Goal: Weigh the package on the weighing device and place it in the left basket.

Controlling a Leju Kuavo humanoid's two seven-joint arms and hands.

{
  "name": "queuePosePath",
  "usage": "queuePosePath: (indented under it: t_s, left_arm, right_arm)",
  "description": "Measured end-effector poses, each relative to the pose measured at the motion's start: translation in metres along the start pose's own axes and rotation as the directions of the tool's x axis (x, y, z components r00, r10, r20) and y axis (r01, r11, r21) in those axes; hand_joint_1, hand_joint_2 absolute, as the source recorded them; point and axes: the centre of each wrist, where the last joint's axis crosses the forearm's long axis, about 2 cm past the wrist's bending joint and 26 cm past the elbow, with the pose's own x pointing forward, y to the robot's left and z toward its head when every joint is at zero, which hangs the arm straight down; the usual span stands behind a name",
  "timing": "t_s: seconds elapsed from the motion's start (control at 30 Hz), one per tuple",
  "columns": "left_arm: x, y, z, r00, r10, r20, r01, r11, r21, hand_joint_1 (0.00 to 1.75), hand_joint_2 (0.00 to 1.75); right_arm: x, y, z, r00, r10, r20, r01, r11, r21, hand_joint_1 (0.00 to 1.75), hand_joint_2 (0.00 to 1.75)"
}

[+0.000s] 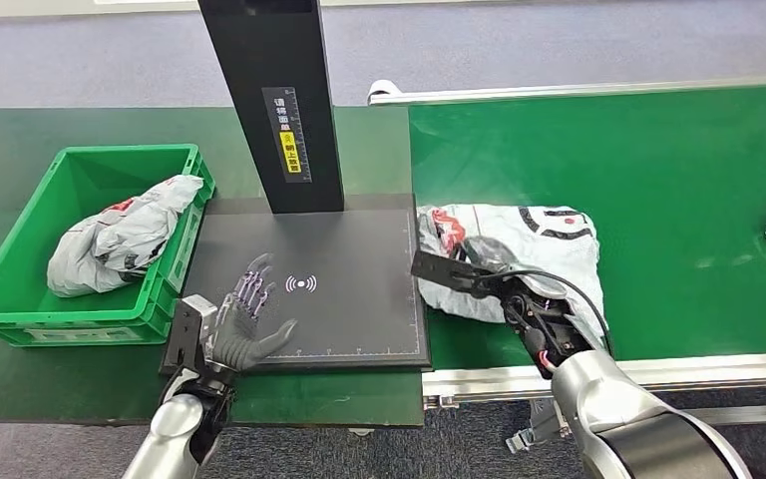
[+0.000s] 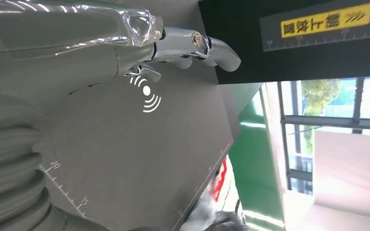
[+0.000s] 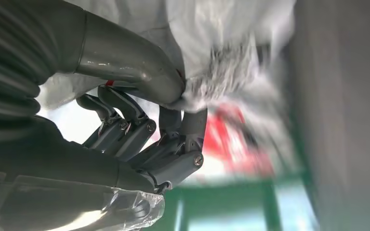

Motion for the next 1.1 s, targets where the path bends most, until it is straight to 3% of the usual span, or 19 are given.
queuePosePath:
  t_s: [0.13, 0.3, 0.53, 0.63, 0.7, 0.87, 0.97, 1.1]
  left_arm:
    - [0.008, 0.003, 0.004, 0.996, -0.064, 0.069, 0.057, 0.994, 0.098, 0.00, 1.75]
    - [0.021, 0.009, 0.000, 0.966, -0.172, 0.193, 0.116, 0.956, 0.270, 0.00, 1.75]
    - [0.026, 0.011, -0.002, 0.946, -0.213, 0.245, 0.125, 0.935, 0.331, 0.00, 1.75]
    - [0.027, 0.011, -0.002, 0.935, -0.228, 0.272, 0.118, 0.923, 0.366, 0.00, 1.75]
    - [0.029, 0.011, -0.003, 0.927, -0.233, 0.295, 0.105, 0.914, 0.392, 0.00, 1.75]
    - [0.038, 0.013, -0.007, 0.911, -0.234, 0.339, 0.074, 0.903, 0.424, 0.00, 1.75]
    - [0.043, 0.013, -0.012, 0.898, -0.258, 0.357, 0.084, 0.896, 0.436, 0.00, 1.75]
    - [0.048, 0.015, -0.017, 0.881, -0.289, 0.376, 0.095, 0.885, 0.456, 0.00, 1.75]
  right_arm:
    - [0.013, -0.017, -0.001, 0.962, -0.196, 0.188, 0.240, 0.938, -0.250, 1.75, 1.75]
    - [0.023, -0.033, 0.006, 0.796, -0.382, 0.469, 0.576, 0.717, -0.393, 1.75, 1.75]
    - [0.031, -0.050, 0.018, 0.619, -0.365, 0.695, 0.774, 0.437, -0.459, 1.75, 1.75]
    - [0.035, -0.049, 0.023, 0.607, -0.317, 0.728, 0.784, 0.387, -0.485, 1.75, 1.75]
    - [0.041, -0.045, 0.026, 0.636, -0.269, 0.723, 0.753, 0.421, -0.506, 1.75, 1.75]
    - [0.084, -0.024, 0.020, 0.738, -0.010, 0.675, 0.539, 0.611, -0.580, 1.75, 1.75]
    - [0.118, -0.005, 0.014, 0.725, 0.102, 0.681, 0.407, 0.734, -0.543, 1.75, 1.75]
    - [0.148, 0.022, 0.009, 0.703, 0.135, 0.698, 0.228, 0.887, -0.401, 1.75, 1.75]
